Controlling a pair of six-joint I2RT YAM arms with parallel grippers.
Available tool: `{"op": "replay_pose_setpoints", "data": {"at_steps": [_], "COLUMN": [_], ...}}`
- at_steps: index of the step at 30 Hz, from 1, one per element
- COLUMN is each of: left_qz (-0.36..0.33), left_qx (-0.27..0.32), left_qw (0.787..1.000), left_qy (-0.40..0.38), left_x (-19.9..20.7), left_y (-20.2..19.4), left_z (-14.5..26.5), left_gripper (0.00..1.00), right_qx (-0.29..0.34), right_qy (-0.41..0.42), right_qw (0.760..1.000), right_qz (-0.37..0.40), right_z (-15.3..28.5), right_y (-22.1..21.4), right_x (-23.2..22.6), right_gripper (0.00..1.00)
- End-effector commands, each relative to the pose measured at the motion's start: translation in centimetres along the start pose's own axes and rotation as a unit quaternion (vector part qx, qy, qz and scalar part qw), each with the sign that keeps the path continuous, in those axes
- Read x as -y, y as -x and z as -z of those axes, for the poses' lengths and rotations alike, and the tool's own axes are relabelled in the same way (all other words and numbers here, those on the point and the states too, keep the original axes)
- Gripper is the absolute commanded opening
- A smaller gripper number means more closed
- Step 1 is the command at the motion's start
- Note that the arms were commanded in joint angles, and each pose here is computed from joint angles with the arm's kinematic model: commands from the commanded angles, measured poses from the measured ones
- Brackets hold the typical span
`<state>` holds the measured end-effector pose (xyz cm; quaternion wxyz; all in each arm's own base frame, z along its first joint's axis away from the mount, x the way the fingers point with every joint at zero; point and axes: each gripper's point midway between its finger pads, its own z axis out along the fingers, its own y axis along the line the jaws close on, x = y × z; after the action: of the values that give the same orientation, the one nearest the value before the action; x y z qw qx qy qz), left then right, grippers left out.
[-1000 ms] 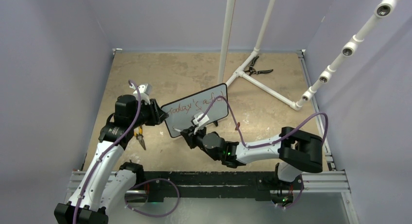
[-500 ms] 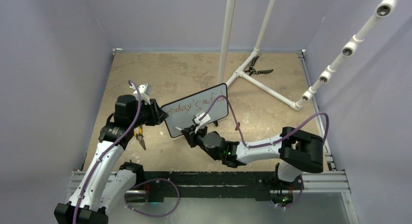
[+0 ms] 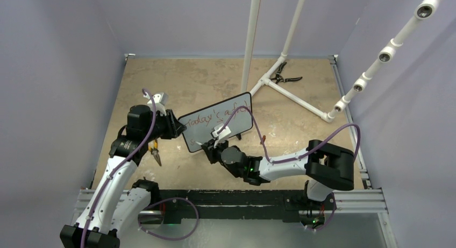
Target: Write a sentence on the whiteboard
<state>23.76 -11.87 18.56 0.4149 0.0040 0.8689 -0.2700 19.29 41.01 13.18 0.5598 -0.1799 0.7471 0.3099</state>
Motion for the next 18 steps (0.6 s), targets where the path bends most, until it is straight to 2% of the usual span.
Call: {"op": "replay_pose_setpoints", "data": {"at_steps": [1, 18], "left_qz": [0.005, 0.005], "left_qx": [0.010, 0.012], "left_qw": [1.000, 1.000], "left_qy": [-0.016, -0.016], "left_x": [0.7, 0.8], "left_y": [0.5, 0.5], "left_z": [0.3, 0.4], "left_gripper": [0.29, 0.29], "right_qx": [0.023, 0.030], "right_qy": [-0.021, -0.075], "right_qw": [0.999, 0.996], "right_qz": [-0.018, -0.034], "right_z": [-0.8, 0.3], "right_y": [1.8, 2.1], "right_x": [0.0, 2.4], "right_gripper": [0.00, 0.00]}}
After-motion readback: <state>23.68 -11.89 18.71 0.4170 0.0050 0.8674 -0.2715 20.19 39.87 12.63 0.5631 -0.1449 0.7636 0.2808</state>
